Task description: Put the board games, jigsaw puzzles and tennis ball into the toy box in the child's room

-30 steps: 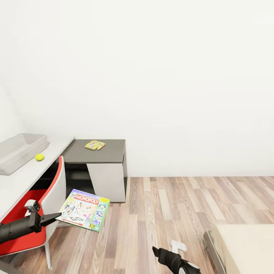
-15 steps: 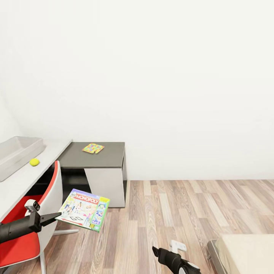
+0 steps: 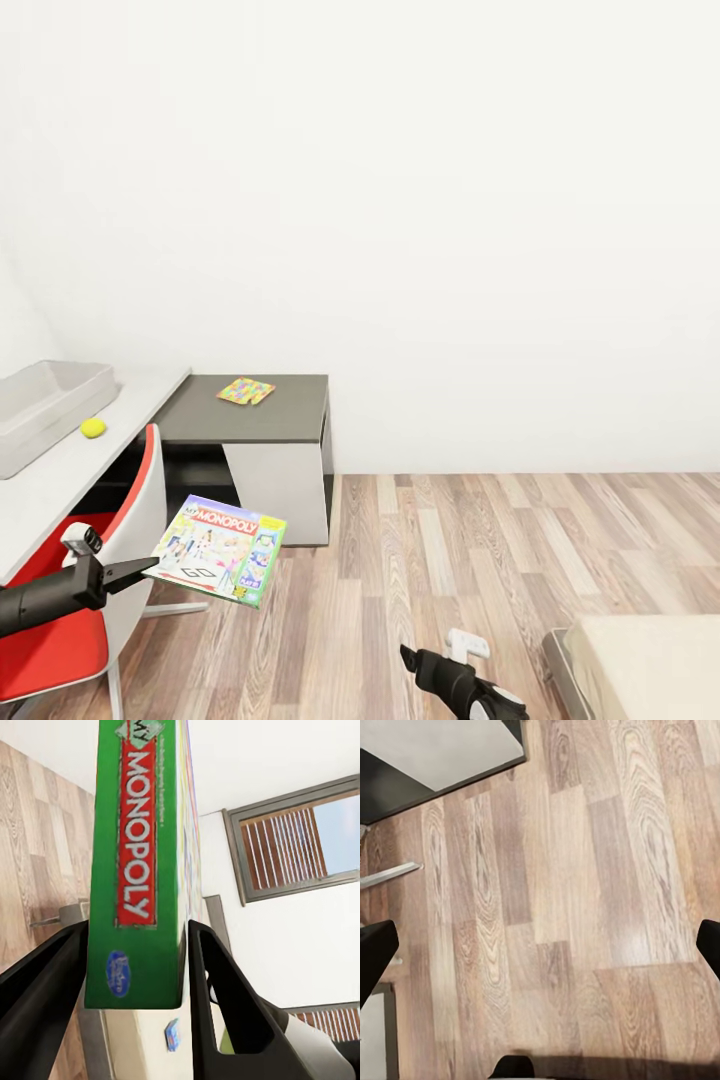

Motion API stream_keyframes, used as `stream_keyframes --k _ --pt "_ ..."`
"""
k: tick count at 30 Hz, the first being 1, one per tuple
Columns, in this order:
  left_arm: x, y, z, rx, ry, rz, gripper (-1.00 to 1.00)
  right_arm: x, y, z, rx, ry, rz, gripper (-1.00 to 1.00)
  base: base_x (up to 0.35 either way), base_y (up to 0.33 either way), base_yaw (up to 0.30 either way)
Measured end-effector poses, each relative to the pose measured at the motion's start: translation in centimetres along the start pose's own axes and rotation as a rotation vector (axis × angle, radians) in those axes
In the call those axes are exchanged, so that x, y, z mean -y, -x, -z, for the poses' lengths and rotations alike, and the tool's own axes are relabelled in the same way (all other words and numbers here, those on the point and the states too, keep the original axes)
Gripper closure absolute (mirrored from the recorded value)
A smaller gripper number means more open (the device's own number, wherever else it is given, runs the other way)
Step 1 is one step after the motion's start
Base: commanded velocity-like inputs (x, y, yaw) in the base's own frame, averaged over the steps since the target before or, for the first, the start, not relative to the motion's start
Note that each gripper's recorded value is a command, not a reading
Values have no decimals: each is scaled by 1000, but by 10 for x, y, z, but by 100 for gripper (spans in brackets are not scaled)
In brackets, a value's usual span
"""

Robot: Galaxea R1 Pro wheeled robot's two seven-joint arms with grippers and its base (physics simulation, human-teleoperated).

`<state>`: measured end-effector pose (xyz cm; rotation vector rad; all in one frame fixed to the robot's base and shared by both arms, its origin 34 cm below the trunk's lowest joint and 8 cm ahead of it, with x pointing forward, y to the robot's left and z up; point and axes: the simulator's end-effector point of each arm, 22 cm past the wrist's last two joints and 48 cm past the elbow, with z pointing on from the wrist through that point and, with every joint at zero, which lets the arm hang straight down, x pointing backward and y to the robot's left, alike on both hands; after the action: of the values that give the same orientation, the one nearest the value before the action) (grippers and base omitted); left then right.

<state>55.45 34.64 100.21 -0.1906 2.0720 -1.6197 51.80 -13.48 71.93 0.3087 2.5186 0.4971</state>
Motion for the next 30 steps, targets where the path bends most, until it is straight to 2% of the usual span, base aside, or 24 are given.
stream_keyframes --k 11,16,20,22,25,28,30 --pt "9 -1 4 3 -2 2 100 -5 17 10 23 9 -4 -100 0 0 0" --pt "12 -2 5 3 -4 5 100 -47 93 15 50 71 23 -100 0 0 0" --pt "14 -2 3 5 -10 17 100 -91 181 43 144 138 67 -100 0 0 0" --pt "19 1 1 3 -16 14 100 -103 200 55 169 157 82 -100 0 0 0" --pt "37 10 -4 -8 -31 -9 100 -111 212 65 174 172 97 -100 0 0 0" --pt "63 27 -11 -15 -57 -70 100 -118 219 76 167 186 109 -100 0 0 0" --pt "71 34 -13 -15 -64 -91 100 -121 222 79 169 190 112 -100 0 0 0"
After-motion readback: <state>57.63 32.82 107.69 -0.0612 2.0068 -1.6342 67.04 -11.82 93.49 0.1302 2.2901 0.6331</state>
